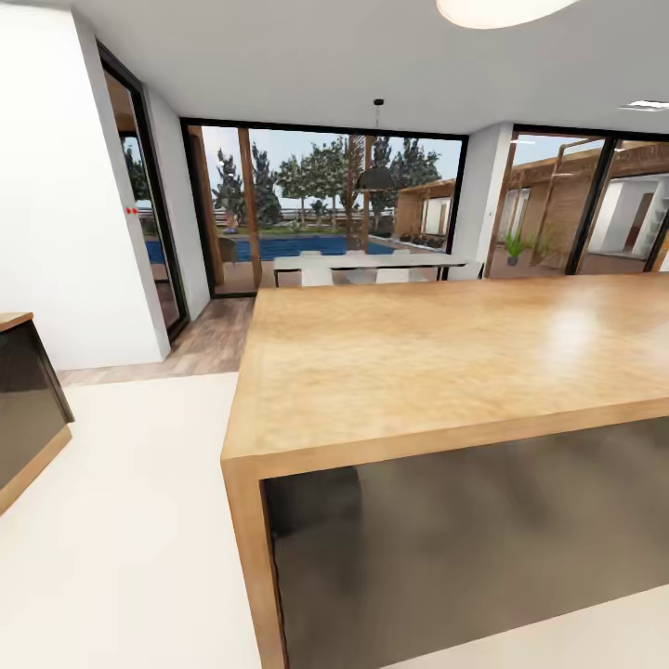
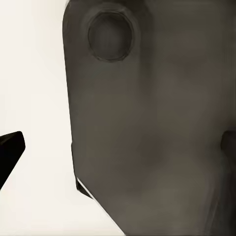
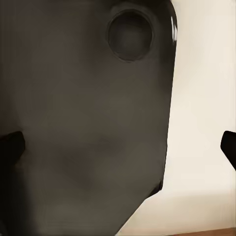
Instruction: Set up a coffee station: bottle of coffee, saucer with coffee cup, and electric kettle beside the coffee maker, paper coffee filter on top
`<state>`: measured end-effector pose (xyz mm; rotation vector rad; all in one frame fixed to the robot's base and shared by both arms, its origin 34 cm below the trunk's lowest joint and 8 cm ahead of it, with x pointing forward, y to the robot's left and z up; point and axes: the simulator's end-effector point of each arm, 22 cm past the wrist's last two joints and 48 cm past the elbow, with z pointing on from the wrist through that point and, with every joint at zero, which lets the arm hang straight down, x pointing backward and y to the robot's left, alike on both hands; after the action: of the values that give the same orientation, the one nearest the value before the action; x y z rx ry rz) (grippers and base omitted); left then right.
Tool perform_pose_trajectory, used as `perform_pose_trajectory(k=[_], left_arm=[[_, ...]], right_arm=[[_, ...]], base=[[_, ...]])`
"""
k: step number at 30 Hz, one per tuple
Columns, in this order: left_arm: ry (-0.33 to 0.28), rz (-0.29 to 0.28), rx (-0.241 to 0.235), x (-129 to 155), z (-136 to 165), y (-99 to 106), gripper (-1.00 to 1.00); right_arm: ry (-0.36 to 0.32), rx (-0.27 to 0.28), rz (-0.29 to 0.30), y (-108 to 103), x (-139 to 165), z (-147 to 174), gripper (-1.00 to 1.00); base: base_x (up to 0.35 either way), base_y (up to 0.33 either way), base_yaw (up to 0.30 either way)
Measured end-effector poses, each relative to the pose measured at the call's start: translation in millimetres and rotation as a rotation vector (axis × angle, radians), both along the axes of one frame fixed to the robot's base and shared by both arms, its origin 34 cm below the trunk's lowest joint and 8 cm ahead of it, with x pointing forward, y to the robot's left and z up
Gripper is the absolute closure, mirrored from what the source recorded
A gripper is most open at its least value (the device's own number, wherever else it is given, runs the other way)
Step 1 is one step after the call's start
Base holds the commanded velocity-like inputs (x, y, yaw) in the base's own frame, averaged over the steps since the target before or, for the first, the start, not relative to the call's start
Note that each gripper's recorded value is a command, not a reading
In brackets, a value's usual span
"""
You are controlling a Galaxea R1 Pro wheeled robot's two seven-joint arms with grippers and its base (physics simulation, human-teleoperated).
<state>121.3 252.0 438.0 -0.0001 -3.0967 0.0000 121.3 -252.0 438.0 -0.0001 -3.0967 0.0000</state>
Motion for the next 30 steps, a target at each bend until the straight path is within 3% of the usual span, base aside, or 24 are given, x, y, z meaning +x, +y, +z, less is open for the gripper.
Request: perform_pose_trajectory(k=[6,17,25,30], left_arm=[[0.010,-0.002,-0.003,-3.9,0.2,-1.5,-1.00],[0.010,-0.001,-0.003,-3.9,0.2,-1.5,-1.00],[-0.004,-0.018,-0.002,1.3,0.0,0.0,-1.00],[-0.009,-0.027,0.006,2.8,-0.1,7.2,-1.00]], right_arm=[[-0.006,0.007,-0.002,4.2,3.8,-0.1,-1.00],[-0.072,0.060,-0.006,49.3,36.1,1.2,-1.00],[-0.094,0.060,-0.008,48.9,46.7,1.6,-1.00],[-0.100,0.057,-0.008,46.2,48.8,1.5,-1.00]], base=[[0.000,0.000,0.000],[0.000,0.000,0.000],[0.000,0.000,-0.010],[0.000,0.000,-0.227]])
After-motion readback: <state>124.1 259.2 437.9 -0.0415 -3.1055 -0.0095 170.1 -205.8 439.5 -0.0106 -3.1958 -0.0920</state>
